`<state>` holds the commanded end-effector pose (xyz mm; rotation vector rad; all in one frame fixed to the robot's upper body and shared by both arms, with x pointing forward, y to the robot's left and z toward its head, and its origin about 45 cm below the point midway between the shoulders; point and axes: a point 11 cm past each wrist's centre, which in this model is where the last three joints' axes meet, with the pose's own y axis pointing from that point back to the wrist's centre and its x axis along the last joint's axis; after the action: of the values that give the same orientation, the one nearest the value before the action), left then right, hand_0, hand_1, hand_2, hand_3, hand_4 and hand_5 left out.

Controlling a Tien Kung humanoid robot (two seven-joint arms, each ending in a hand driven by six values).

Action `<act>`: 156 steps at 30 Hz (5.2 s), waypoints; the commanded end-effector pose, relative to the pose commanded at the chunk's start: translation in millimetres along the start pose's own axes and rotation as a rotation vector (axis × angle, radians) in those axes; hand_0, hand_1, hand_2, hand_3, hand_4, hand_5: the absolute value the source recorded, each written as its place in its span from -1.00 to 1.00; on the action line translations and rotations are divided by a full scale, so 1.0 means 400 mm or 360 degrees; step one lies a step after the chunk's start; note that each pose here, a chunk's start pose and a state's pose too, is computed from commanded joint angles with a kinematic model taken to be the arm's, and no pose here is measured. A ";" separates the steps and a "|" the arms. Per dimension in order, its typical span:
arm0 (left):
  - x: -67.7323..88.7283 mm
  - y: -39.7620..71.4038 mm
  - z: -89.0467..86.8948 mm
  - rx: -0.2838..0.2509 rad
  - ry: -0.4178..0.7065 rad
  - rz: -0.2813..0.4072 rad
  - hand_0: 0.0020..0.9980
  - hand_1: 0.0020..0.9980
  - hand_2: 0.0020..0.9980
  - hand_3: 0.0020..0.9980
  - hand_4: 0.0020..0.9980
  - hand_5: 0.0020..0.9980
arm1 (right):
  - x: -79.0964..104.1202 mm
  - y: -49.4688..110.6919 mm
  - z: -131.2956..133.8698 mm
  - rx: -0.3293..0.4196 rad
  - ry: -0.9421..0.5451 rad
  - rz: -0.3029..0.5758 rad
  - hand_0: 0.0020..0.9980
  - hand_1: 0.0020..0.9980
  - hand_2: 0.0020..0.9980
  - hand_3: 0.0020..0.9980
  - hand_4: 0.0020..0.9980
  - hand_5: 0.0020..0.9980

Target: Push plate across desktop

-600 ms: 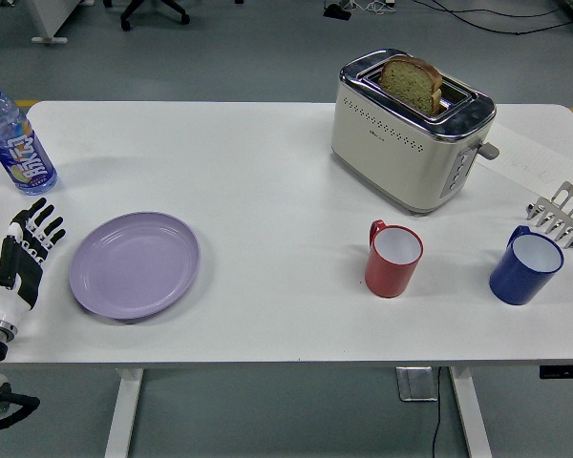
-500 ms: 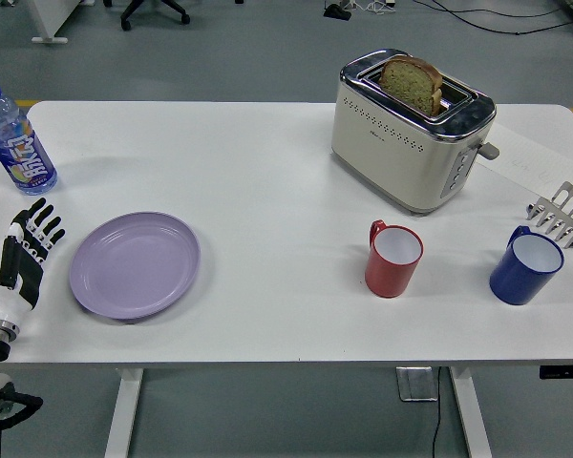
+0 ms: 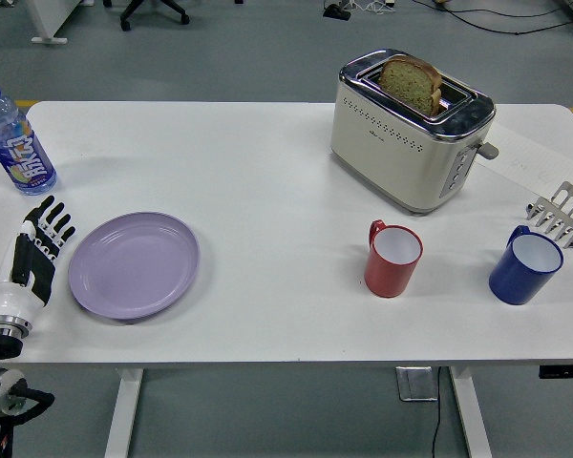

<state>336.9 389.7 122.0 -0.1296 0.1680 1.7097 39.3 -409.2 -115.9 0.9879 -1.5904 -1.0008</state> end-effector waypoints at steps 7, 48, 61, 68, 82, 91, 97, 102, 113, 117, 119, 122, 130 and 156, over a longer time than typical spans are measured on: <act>0.008 -0.004 0.008 -0.0029 -0.0011 0.0032 0.79 0.87 0.93 0.90 0.04 1.00 | 0.000 0.000 0.001 -0.0002 0.0014 -0.0001 0.23 0.12 0.33 0.30 -0.62 -0.17; -0.101 -0.016 -0.039 0.0048 -0.0005 -0.0158 0.74 0.81 0.87 0.81 0.02 1.00 | 0.001 0.000 0.004 -0.0007 0.0050 -0.0001 0.23 0.12 0.32 0.29 -0.65 -0.20; -0.148 -0.017 -0.052 0.0076 -0.0003 -0.0247 0.73 0.80 0.86 0.81 0.01 1.00 | 0.002 0.000 0.006 -0.0009 0.0064 -0.0003 0.23 0.12 0.32 0.29 -0.66 -0.21; -0.171 -0.016 -0.058 0.0088 -0.0006 -0.0292 0.73 0.80 0.86 0.80 0.01 1.00 | 0.003 0.000 0.005 -0.0007 0.0070 -0.0003 0.23 0.12 0.32 0.29 -0.66 -0.21; -0.223 -0.008 -0.064 0.0095 -0.0007 -0.0395 0.73 0.80 0.86 0.79 0.01 1.00 | 0.004 0.000 0.008 -0.0012 0.0071 -0.0003 0.23 0.11 0.32 0.28 -0.66 -0.22; -0.266 0.008 -0.080 0.0114 -0.0010 -0.0475 0.73 0.80 0.86 0.79 0.01 1.00 | 0.004 0.000 0.006 -0.0008 0.0074 -0.0003 0.23 0.11 0.32 0.29 -0.66 -0.22; -0.295 0.014 -0.083 0.0118 -0.0004 -0.0529 0.73 0.80 0.85 0.79 0.01 1.00 | 0.005 0.000 0.006 -0.0007 0.0077 -0.0003 0.23 0.11 0.32 0.28 -0.66 -0.22; -0.313 0.018 -0.086 0.0124 -0.0002 -0.0566 0.73 0.80 0.85 0.79 0.00 1.00 | 0.005 0.000 0.006 -0.0006 0.0077 -0.0002 0.23 0.11 0.32 0.28 -0.66 -0.22; -0.348 0.025 -0.090 0.0134 0.0009 -0.0631 0.72 0.79 0.85 0.78 0.00 1.00 | 0.006 0.000 0.008 -0.0008 0.0079 -0.0002 0.23 0.11 0.32 0.28 -0.67 -0.22; -0.357 0.026 -0.088 0.0131 0.0013 -0.0649 0.72 0.79 0.85 0.78 0.00 1.00 | 0.005 0.000 0.008 -0.0008 0.0080 -0.0003 0.23 0.11 0.32 0.28 -0.67 -0.23; -0.363 0.026 -0.089 0.0132 0.0014 -0.0661 0.72 0.79 0.85 0.78 0.00 1.00 | 0.005 0.000 0.007 -0.0007 0.0080 -0.0003 0.23 0.11 0.32 0.28 -0.67 -0.23; -0.370 0.028 -0.089 0.0134 0.0015 -0.0674 0.72 0.79 0.85 0.78 0.00 1.00 | 0.005 0.000 0.007 -0.0006 0.0081 -0.0003 0.23 0.11 0.32 0.28 -0.67 -0.23; -0.381 0.030 -0.090 0.0137 0.0017 -0.0698 0.72 0.79 0.84 0.77 0.00 1.00 | 0.006 0.000 0.007 -0.0006 0.0081 -0.0003 0.23 0.11 0.32 0.28 -0.66 -0.23; -0.264 -0.030 0.002 0.0011 -0.0018 -0.0472 0.72 0.77 0.78 0.73 0.00 1.00 | 0.005 0.000 0.005 -0.0004 0.0081 -0.0003 0.23 0.11 0.32 0.28 -0.66 -0.22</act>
<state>363.9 289.0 141.5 -0.1331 0.1388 1.4144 36.9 -410.8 -115.7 1.0060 -1.5460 -0.9713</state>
